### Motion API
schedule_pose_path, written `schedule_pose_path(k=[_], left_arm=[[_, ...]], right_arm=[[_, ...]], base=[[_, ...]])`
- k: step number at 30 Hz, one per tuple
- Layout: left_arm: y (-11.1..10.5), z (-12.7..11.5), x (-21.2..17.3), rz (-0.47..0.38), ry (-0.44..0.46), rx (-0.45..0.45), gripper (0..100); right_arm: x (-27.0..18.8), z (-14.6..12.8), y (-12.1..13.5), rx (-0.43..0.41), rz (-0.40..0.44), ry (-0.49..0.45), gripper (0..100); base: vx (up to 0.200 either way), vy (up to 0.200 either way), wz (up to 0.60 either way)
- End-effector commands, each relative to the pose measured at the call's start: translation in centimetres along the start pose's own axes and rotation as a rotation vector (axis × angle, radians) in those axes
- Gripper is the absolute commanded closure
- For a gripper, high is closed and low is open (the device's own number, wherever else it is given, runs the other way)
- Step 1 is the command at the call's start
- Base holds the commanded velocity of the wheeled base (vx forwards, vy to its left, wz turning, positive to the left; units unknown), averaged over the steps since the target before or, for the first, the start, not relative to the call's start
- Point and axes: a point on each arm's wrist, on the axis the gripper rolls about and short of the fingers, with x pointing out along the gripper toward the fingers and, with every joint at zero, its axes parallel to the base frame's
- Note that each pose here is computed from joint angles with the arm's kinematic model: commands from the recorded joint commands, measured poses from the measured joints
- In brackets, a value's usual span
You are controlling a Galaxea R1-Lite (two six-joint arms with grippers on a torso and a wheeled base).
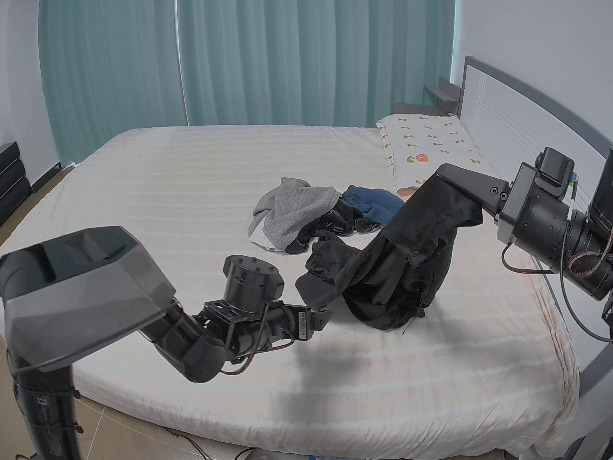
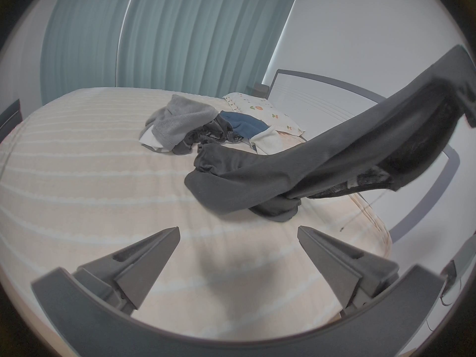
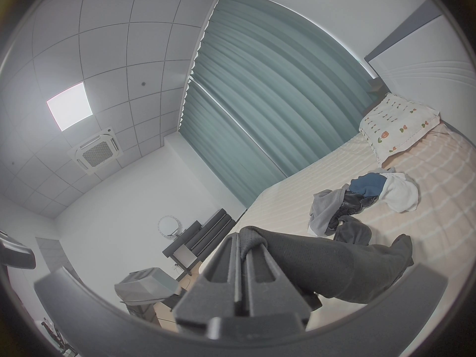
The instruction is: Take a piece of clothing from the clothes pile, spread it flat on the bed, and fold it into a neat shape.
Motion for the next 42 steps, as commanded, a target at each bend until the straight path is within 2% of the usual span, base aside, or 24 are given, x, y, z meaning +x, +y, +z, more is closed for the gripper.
schedule_pose_path(k=[1,7,13,15,18,19,23,26,28,29,33,35,39,42], left_arm=[[-0.4,-2.0,4.7,0.039,0.011,-0.012,0],[-0.2,-1.9,7.7,0.064,-0.031,-0.06,0],[0.6,-3.5,11.1,0.098,-0.037,-0.071,0],[0.7,-3.4,11.8,0.117,-0.058,-0.085,0],[0.8,-2.6,13.2,0.148,-0.126,-0.151,0],[0.8,-2.6,13.3,0.152,-0.13,-0.161,100],[1.0,-2.2,12.3,0.171,-0.118,-0.219,100],[0.9,0.5,9.1,0.169,-0.15,-0.27,100],[0.7,1.1,8.1,0.166,-0.156,-0.281,100],[0.2,3.2,5.5,0.158,-0.179,-0.302,100],[-1.1,7.9,-0.5,0.129,-0.223,-0.423,100],[-1.8,9.9,-3.4,0.101,-0.256,-0.476,100],[-2.4,13.1,-7.9,0.047,-0.361,-0.498,100],[-2.4,14.5,-10.6,0.022,-0.42,-0.51,100]], right_arm=[[-0.1,0.0,0.3,0.0,0.009,-0.002,100],[-0.3,0.5,0.6,-0.005,0.019,-0.024,100],[-0.2,1.3,0.6,-0.011,0.019,-0.055,100],[-0.2,1.5,0.5,-0.013,0.017,-0.062,100],[-0.4,1.8,0.0,-0.013,0.0,-0.071,100],[-0.3,1.8,-0.1,-0.013,-0.005,-0.073,100],[-0.4,2.1,-1.2,-0.013,-0.044,-0.083,100],[-0.2,2.0,-2.0,-0.007,-0.074,-0.072,100],[0.0,1.9,-2.3,-0.005,-0.086,-0.068,100],[0.6,1.5,-3.1,-0.001,-0.106,-0.056,100],[1.8,0.8,-4.4,0.005,-0.139,-0.032,100],[2.4,2.1,-4.4,-0.016,-0.115,-0.091,100],[3.2,6.7,-2.8,-0.071,-0.04,-0.266,100],[2.7,9.0,-1.6,-0.102,-0.007,-0.338,100]], base=[[0.0,0.0,0.0],[0.0,0.0,0.0],[0.0,0.0,0.0],[0.0,0.0,0.0],[0.0,0.0,0.0],[0.0,0.0,0.0],[0.0,0.0,0.0],[0.0,0.0,0.0],[0.0,0.0,0.0],[0.0,0.0,0.0],[0.0,0.0,0.0],[0.0,0.0,0.0],[0.0,0.0,0.0],[0.0,0.0,0.0]])
